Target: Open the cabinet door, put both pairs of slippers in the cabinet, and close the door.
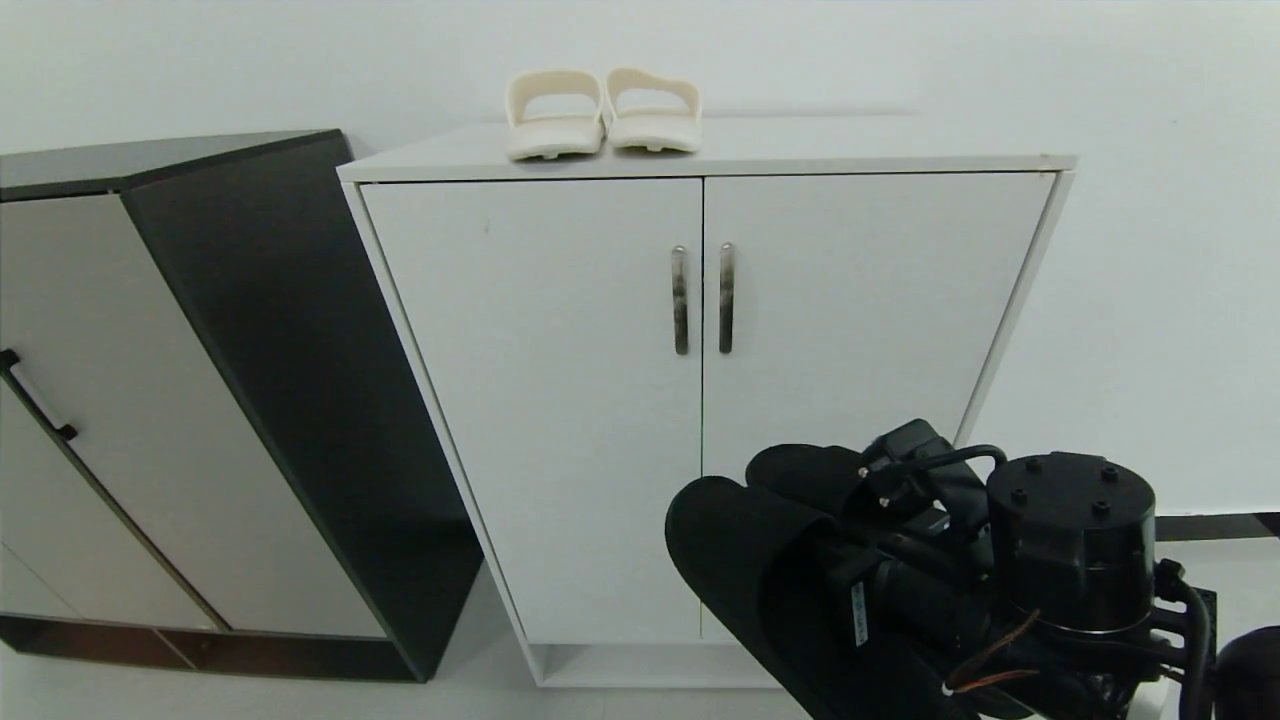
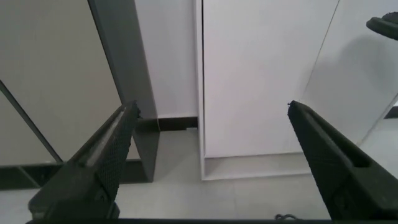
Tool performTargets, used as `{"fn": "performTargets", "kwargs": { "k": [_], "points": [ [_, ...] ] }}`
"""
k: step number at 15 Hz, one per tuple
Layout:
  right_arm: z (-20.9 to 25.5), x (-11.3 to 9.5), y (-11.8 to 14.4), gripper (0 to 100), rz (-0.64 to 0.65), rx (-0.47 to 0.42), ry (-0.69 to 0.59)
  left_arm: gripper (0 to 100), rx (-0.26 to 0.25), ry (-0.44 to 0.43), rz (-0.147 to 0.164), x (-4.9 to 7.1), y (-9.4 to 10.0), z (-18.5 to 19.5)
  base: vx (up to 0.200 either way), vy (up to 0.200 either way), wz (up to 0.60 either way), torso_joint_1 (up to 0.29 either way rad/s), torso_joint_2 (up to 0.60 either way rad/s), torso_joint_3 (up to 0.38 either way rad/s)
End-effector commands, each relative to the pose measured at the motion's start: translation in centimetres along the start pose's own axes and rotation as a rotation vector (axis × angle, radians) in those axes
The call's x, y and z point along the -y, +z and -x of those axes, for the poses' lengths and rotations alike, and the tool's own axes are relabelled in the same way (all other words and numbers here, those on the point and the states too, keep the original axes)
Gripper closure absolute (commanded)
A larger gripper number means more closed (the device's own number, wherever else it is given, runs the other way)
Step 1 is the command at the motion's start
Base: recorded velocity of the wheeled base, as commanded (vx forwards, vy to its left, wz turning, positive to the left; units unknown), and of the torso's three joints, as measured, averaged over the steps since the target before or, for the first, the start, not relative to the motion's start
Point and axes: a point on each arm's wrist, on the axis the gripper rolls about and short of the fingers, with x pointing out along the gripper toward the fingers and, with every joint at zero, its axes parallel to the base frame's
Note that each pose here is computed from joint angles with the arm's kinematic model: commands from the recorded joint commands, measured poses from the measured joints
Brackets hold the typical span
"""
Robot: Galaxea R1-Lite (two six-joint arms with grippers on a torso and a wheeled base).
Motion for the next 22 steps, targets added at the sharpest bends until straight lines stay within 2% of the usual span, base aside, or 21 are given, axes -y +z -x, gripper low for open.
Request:
{"fn": "performTargets", "kwargs": {
  "k": [1,2,3,4,6,8,9,10,11,13,14,16,17,18,19,21,22],
  "points": [
    [-0.1,0.0,-0.2,100,0.001,-0.008,-0.001,0,-0.024,-0.006,-0.040,0.0,0.6,-0.2,0.000,0.000,0.00,-0.022,0.35,0.330],
    [-0.2,0.0,-0.2,100,0.001,-0.008,-0.003,0,0.010,-0.019,0.007,-0.2,5.2,-0.4,0.000,0.000,0.00,-0.007,0.20,0.193],
    [-0.1,0.0,-0.2,100,0.003,-0.008,-0.001,0,0.026,-0.070,0.085,-0.3,8.7,-0.9,0.000,0.000,0.00,0.002,0.12,0.105],
    [-0.2,0.0,-0.2,100,0.003,-0.007,-0.001,0,-0.004,-0.158,0.101,-0.2,11.1,-2.3,0.000,0.000,0.00,0.002,0.07,0.041],
    [-0.1,0.0,-0.1,100,0.002,-0.005,-0.002,0,-0.061,-0.271,0.104,0.0,13.7,-5.1,0.000,0.000,0.00,0.000,0.00,0.000],
    [-0.1,0.0,-0.2,100,0.003,-0.007,0.002,0,-0.095,-0.459,0.077,0.5,16.0,-9.7,0.000,0.000,0.00,0.000,0.00,0.000],
    [-0.1,0.0,-0.2,100,0.003,-0.007,0.003,0,-0.098,-0.475,0.070,0.6,16.2,-10.2,0.000,0.000,0.00,0.000,0.00,0.000],
    [-0.1,0.0,-0.2,100,0.003,-0.009,0.008,0,-0.112,-0.633,0.055,2.3,17.6,-13.9,0.000,0.000,0.00,0.000,0.00,0.000],
    [0.0,0.0,-0.2,100,0.003,-0.009,0.006,0,-0.125,-0.725,0.051,4.0,18.1,-15.4,0.000,0.000,0.00,0.000,0.00,0.000],
    [0.0,0.0,-0.3,100,0.004,-0.014,0.007,0,-0.131,-0.787,0.032,6.8,18.9,-16.9,0.000,0.000,0.00,0.000,0.00,0.000],
    [-0.1,0.0,-0.7,100,0.006,-0.029,0.009,0,-0.131,-0.841,0.019,9.7,19.9,-17.8,0.000,0.000,0.00,0.000,0.00,0.000],
    [-0.2,0.0,-0.9,100,0.010,-0.038,0.011,0,-0.136,-0.899,0.017,12.5,20.7,-18.7,0.000,0.000,0.00,0.000,0.00,0.000],
    [-0.2,0.1,-0.9,100,0.009,-0.038,0.009,0,-0.160,-0.925,0.011,14.6,20.6,-20.0,0.000,0.000,0.00,0.000,0.00,0.000],
    [-0.2,0.0,-0.9,100,0.009,-0.036,0.009,0,-0.168,-0.932,0.009,15.7,20.6,-21.0,0.000,0.000,0.00,0.000,0.00,0.000],
    [-0.2,0.0,-1.0,100,0.010,-0.038,0.011,0,-0.176,-0.945,0.018,17.0,20.8,-22.0,0.000,0.000,0.00,0.000,0.00,0.000],
    [-0.2,0.0,-0.9,100,0.010,-0.038,0.011,0,-0.163,-0.967,0.094,19.4,21.4,-23.7,0.000,0.000,0.00,0.000,0.00,0.000],
    [-0.2,0.0,-0.9,100,0.010,-0.038,0.011,0,-0.153,-0.970,0.116,19.9,21.6,-24.1,0.000,0.000,0.00,0.000,0.00,0.000]
  ]
}}
